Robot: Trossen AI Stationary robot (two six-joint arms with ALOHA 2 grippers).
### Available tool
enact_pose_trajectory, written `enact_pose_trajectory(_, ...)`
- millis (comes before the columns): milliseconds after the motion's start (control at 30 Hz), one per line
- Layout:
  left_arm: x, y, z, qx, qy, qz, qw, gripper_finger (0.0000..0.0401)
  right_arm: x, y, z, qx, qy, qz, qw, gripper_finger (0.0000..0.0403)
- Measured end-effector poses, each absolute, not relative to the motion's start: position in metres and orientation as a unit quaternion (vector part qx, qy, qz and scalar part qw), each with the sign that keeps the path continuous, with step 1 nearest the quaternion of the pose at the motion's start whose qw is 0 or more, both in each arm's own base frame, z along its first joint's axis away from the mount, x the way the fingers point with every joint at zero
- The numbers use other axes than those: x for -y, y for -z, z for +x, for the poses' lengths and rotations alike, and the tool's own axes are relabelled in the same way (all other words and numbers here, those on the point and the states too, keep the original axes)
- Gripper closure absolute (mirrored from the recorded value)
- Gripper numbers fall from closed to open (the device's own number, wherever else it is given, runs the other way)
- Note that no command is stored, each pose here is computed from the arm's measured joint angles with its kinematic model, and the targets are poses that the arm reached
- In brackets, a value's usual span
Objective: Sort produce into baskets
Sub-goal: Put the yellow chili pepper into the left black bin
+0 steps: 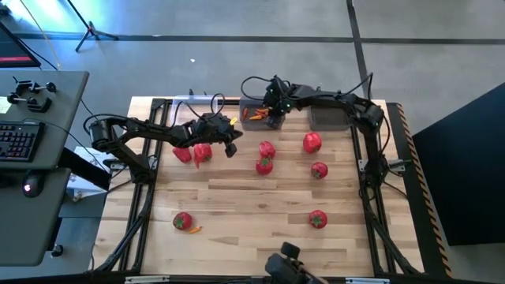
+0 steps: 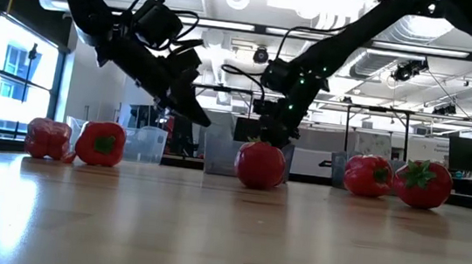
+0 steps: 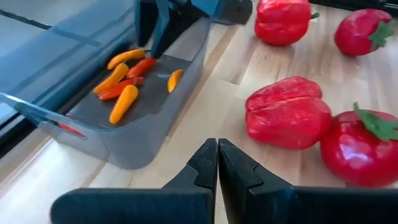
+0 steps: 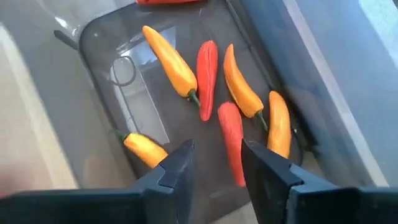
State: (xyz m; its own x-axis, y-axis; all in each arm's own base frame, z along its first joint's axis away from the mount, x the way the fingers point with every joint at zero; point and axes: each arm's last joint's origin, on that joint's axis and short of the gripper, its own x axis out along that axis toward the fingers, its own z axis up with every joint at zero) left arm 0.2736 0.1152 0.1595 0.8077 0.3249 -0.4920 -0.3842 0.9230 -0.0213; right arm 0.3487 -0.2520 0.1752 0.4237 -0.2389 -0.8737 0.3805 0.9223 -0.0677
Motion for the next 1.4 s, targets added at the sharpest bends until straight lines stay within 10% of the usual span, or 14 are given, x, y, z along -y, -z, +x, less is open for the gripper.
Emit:
enact_pose_trajectory(300, -0.112, -0.174, 0.272, -0.27, -0.173, -0.038, 0.946, 0.0401, 0.24, -0.215, 0.344, -0.417, 0.179, 0.028, 0.891, 0.0394)
enact_pose_trajectory(733, -0.07, -0.211, 0.253, -0.308, -0.077, -0.035, 0.948, 0.0401, 0.169, -0.196, 0.318, -0.261, 0.194, 0.034, 0.945, 0.0402)
enact_pose_trajectory(1400, 0.061, -0.237, 0.232, -0.564, -0.056, -0.172, 0.806, 0.0401, 0.111, -0.191, 0.263, -0.168, 0.201, 0.019, 0.965, 0.0403)
